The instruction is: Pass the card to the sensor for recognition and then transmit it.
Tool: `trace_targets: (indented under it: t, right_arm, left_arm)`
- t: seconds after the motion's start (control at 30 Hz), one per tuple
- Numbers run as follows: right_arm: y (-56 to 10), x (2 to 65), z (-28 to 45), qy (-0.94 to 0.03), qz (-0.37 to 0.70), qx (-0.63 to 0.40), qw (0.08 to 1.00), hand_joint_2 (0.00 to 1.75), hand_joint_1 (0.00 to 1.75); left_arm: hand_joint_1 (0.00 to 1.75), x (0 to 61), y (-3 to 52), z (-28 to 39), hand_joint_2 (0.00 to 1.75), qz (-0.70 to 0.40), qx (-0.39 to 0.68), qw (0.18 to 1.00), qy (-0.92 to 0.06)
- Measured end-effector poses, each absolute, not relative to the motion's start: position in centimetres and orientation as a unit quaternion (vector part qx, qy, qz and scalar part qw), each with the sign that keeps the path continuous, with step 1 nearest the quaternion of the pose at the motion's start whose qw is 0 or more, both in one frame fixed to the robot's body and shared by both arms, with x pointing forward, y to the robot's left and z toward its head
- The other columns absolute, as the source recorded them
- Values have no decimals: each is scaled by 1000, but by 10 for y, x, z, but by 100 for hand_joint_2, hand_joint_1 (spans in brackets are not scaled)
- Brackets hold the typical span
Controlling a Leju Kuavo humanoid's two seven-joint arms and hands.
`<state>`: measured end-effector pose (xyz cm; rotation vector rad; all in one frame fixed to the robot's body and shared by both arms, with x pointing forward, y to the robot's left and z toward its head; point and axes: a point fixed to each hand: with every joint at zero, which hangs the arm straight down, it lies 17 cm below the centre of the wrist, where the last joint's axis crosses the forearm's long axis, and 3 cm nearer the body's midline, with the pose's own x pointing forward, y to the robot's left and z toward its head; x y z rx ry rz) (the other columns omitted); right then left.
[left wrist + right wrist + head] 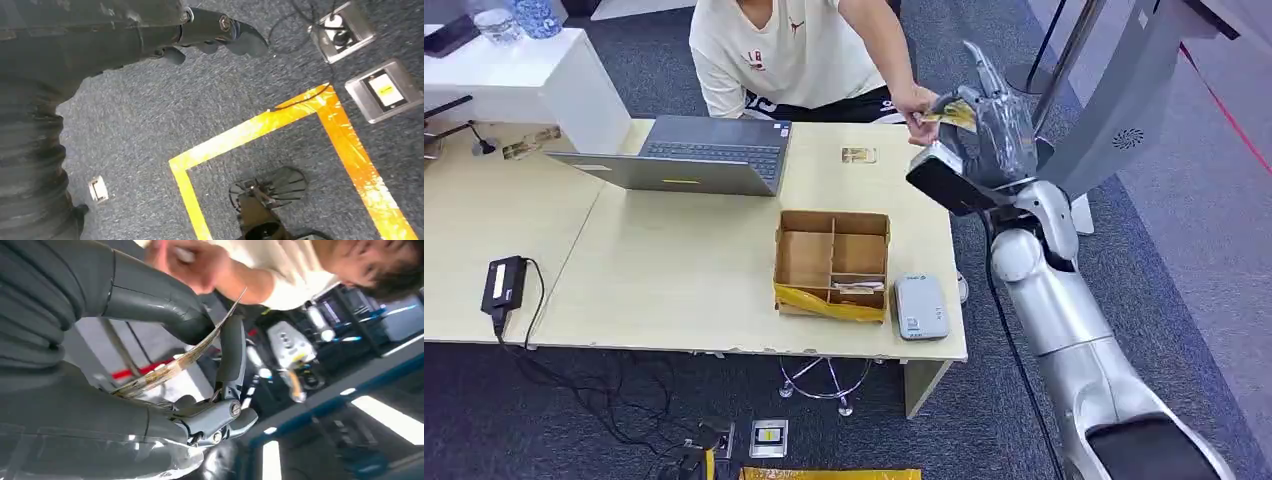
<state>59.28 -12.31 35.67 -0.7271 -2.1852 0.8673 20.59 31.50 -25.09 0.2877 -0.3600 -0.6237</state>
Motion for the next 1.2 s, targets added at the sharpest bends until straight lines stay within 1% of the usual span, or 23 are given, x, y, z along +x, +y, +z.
trace_targets:
  t: [0.07, 0.17, 0.23, 0.33, 0.63, 1.07, 1.1, 1.2]
  right_arm:
    - [-105, 601, 371, -829, 363, -287, 315, 175, 175]
    - [-79, 617, 356, -777, 441, -311, 325, 175, 175]
    - [-76, 626, 339, -735, 478, -337, 342, 175, 175]
    - [-82, 635, 328, -703, 503, -358, 351, 175, 175]
    - [-115, 649, 306, -661, 521, -384, 378, 175, 175]
    - [-128, 653, 295, -647, 524, -392, 391, 175, 175]
    - [-130, 653, 294, -646, 524, -393, 392, 175, 2]
    - [-134, 654, 293, -643, 524, -396, 393, 175, 0]
  left_arm:
    - [0, 214, 312, -248, 175, -307, 137, 926, -170]
    - [0, 231, 312, -242, 175, -294, 141, 931, -166]
    - [0, 236, 313, -240, 175, -283, 143, 934, -164]
    - [0, 232, 315, -241, 175, -278, 144, 937, -155]
    - [0, 199, 323, -252, 175, -278, 140, 943, -118]
    - [0, 229, 323, -242, 175, -277, 144, 938, -151]
    - [0, 230, 322, -241, 175, -277, 143, 938, -151]
    - [0, 230, 321, -241, 175, -278, 141, 938, -149]
